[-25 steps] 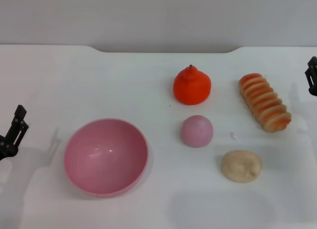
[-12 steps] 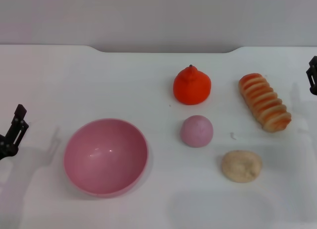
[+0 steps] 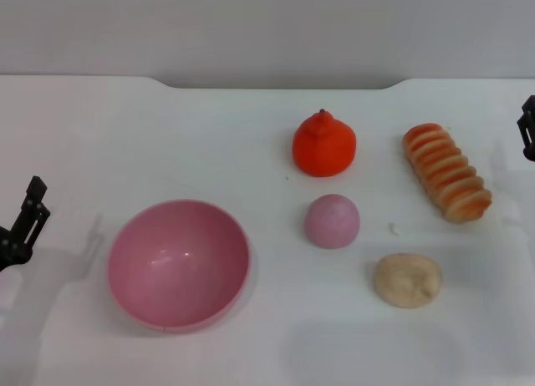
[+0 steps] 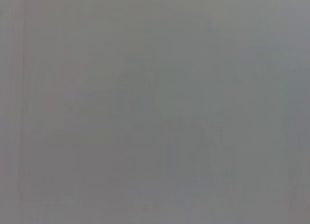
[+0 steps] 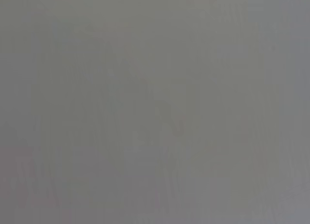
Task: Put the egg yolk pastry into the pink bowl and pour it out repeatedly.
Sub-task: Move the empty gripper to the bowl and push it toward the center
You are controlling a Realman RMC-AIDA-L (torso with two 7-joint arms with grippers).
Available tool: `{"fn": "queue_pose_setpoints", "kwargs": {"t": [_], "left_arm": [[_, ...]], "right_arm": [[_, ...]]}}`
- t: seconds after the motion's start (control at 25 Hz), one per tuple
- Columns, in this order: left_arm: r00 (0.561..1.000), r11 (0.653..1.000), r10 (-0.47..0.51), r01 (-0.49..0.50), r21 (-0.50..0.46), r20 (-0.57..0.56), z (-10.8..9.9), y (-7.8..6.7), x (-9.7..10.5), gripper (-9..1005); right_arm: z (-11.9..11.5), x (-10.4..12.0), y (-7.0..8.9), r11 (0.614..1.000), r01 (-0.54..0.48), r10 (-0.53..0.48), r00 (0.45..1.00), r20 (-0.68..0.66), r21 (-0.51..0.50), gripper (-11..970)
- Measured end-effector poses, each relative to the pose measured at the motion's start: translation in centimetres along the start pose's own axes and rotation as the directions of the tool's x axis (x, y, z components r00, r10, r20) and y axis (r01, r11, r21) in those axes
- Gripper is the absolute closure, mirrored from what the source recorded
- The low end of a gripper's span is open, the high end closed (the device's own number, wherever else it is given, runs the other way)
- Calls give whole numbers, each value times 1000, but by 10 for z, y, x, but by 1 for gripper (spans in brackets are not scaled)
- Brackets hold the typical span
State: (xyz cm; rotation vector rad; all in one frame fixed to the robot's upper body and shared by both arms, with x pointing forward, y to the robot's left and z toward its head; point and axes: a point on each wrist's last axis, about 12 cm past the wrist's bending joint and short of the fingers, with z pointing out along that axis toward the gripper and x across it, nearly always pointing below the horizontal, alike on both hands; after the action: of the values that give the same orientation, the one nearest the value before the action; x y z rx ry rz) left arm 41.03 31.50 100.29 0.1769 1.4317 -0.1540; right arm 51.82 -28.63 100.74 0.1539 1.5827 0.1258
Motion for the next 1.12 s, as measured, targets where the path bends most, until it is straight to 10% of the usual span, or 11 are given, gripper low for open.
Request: {"fn": "queue_pose_setpoints", "kwargs": {"t": [0.64,0.8,1.12], "left_arm": [[974,975,-222,221,27,49,15,8,-8,301],[884,882,-464,456,119,58,63,43,-32,301],[842,826,-466,524,209,-272,142,67,-71,301]], "right_arm": [[6,-3,3,1000,2,-2,1000,11,-12,407],[5,-3,2,1000,3,-3,1000,11,-11,409],[4,-3,1,1000,4,-3,1000,9,-8,414]]}}
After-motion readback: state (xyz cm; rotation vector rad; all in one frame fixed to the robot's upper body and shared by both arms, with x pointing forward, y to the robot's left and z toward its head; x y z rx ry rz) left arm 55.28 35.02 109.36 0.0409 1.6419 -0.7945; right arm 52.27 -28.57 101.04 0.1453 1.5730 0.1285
